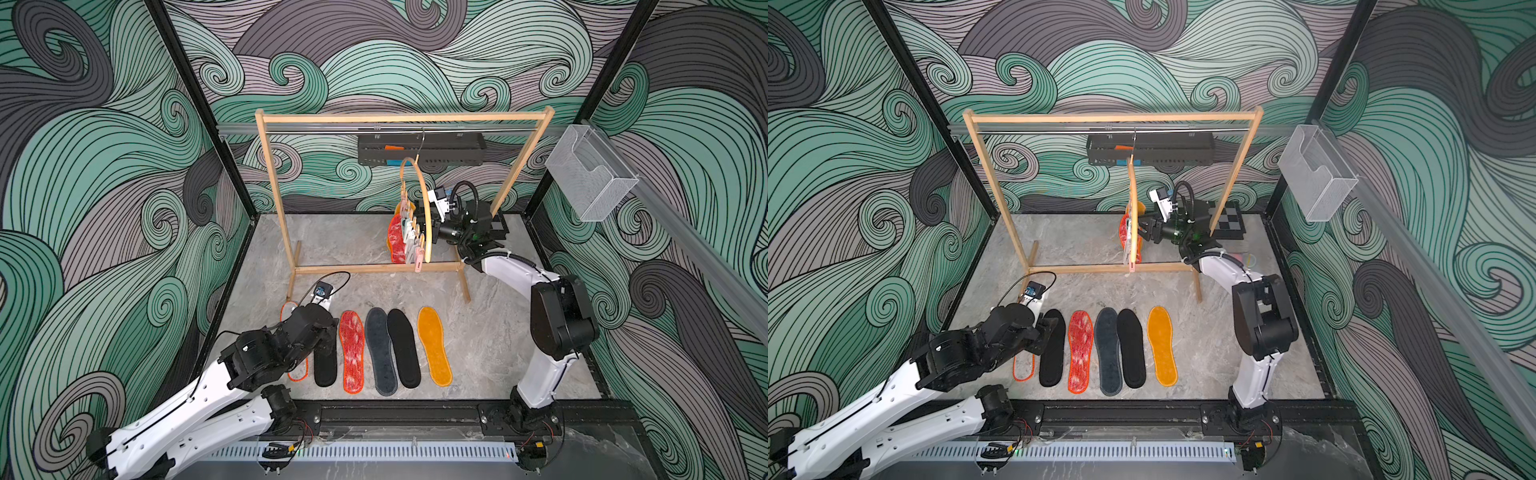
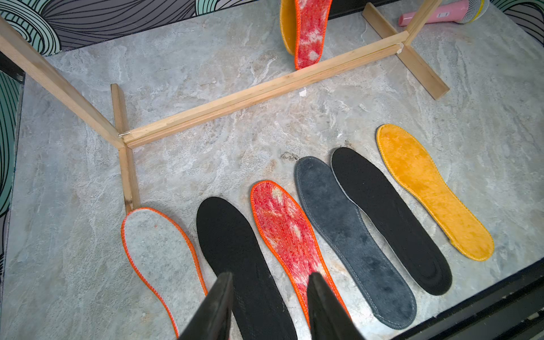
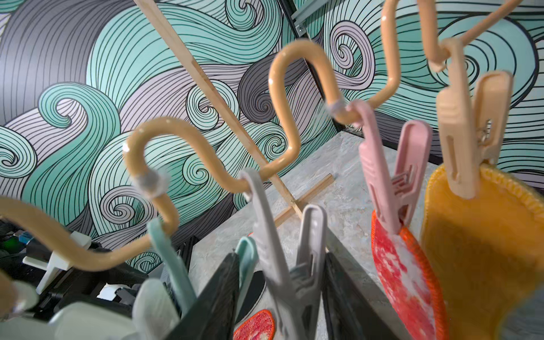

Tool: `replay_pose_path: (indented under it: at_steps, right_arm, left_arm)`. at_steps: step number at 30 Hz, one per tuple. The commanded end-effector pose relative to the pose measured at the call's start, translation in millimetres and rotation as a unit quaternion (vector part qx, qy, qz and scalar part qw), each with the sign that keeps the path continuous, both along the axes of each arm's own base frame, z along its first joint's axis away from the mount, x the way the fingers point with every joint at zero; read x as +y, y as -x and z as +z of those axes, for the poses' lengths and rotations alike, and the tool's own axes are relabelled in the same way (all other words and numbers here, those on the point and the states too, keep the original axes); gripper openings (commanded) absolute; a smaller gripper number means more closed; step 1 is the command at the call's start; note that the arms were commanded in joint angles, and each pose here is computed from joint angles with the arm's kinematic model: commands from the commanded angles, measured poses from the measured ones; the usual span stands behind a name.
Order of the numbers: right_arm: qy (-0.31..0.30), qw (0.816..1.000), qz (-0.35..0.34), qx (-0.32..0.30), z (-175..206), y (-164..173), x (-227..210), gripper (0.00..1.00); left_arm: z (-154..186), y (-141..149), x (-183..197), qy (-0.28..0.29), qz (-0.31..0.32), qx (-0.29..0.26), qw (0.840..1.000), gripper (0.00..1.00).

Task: Take the shoe insoles off the hanger
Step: Place the insole at the center of the board, then remove the insole from the hanger.

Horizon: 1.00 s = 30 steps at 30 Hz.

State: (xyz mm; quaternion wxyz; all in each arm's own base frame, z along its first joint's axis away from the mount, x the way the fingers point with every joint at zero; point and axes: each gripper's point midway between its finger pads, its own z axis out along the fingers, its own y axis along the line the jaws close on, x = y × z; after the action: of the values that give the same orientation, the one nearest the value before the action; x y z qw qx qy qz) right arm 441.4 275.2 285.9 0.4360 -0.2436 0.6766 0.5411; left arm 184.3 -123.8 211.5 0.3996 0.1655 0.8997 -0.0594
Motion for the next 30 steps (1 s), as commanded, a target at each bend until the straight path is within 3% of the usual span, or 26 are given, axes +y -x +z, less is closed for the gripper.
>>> replay_pose_path:
  at_steps: [1,20,30]
  right_arm:
    - [0.012,1.0,0.017,0.02,-17,8,3,0.44]
    - [-0.001,0.999,-0.036,0.004,46,-25,-1,0.47]
    - [-0.001,0.999,-0.054,0.001,54,-32,-8,0.45]
  left_arm:
    - [-1,1,1,-0.006,-0.002,0.004,1.0,0.43]
    - [-5,0,-2,-0.013,-0.006,0.011,1.0,0.43]
    - [-5,0,-2,-0.014,-0.005,0.012,1.0,0.43]
